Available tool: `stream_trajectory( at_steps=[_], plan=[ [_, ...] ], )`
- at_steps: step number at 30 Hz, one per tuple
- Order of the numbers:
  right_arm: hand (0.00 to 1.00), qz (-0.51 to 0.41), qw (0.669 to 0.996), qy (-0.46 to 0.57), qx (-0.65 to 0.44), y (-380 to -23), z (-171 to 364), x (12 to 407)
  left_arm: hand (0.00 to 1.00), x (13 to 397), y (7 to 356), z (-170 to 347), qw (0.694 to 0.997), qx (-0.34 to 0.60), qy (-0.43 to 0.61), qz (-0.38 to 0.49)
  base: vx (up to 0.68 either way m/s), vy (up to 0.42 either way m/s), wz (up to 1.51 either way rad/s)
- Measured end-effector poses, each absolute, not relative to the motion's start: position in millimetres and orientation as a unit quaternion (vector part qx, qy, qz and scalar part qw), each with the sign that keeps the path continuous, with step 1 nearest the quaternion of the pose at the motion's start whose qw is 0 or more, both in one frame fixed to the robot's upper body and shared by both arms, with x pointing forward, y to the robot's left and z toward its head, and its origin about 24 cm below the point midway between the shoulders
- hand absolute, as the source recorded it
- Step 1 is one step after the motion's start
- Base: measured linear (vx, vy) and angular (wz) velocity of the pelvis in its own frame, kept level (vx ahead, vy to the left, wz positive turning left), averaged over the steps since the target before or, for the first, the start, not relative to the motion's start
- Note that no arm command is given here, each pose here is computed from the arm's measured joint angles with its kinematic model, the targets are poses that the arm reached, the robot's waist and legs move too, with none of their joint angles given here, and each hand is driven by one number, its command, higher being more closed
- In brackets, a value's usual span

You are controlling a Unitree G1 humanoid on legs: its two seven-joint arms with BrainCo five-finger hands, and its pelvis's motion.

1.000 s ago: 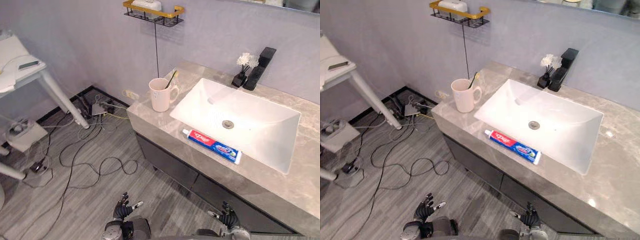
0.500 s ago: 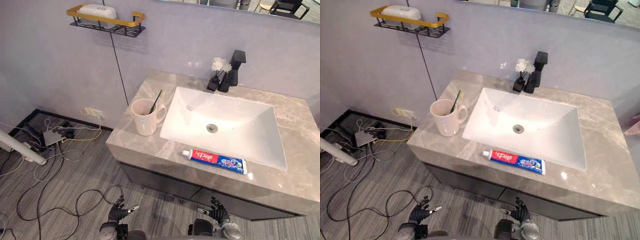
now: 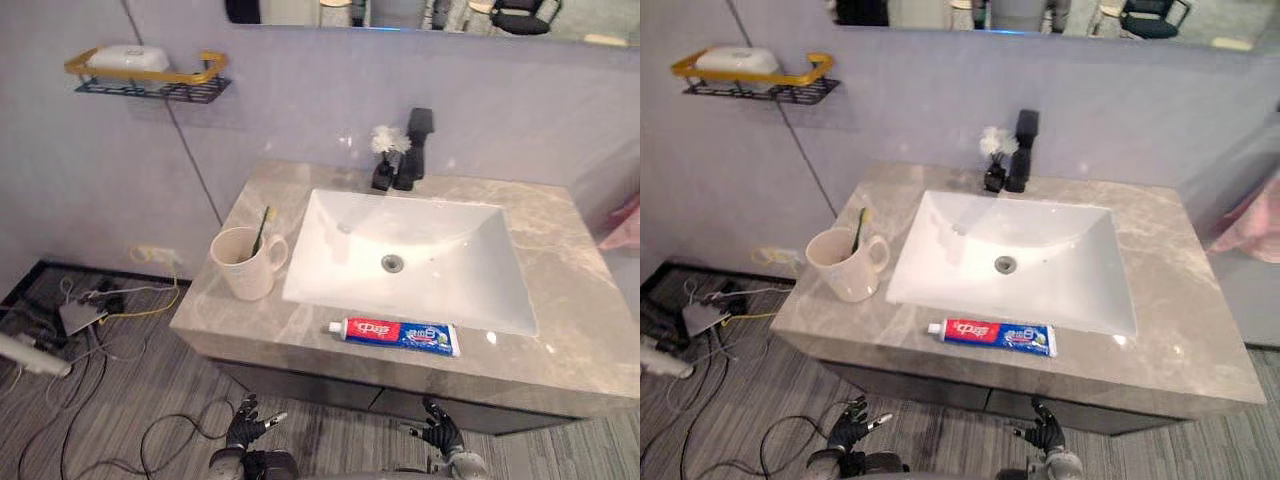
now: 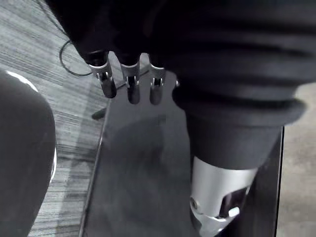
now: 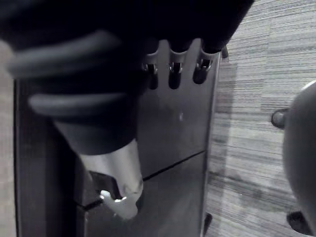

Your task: Organize washtable

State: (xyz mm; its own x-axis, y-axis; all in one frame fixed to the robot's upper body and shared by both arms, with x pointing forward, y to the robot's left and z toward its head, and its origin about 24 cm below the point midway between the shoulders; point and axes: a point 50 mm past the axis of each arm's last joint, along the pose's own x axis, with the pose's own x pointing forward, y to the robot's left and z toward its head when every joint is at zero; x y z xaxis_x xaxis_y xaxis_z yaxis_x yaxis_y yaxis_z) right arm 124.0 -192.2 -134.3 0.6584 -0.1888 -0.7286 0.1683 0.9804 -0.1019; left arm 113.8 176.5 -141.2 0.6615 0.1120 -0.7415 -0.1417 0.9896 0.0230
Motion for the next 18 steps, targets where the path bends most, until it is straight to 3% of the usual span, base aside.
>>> stream_trajectory(
  at_steps=[11,17,18],
  plan=[
    [0.00,-0.117,0.905,0.408,0.000,-191.1,-136.7,116.0,0.00,107.2,182.8,-144.2,0.904,-0.005,0.421,0.074,0.06,0.060,-0.23],
    [0.00,-0.129,0.893,0.431,-0.005,-200.3,-142.9,108.6,0.00,101.4,183.3,-148.0,0.895,0.000,0.438,0.081,0.02,-0.037,0.04],
    [0.00,-0.135,0.877,0.460,-0.021,-213.3,-148.8,99.1,0.00,101.5,191.2,-149.6,0.893,0.020,0.443,0.074,0.00,0.000,0.00]
  ],
)
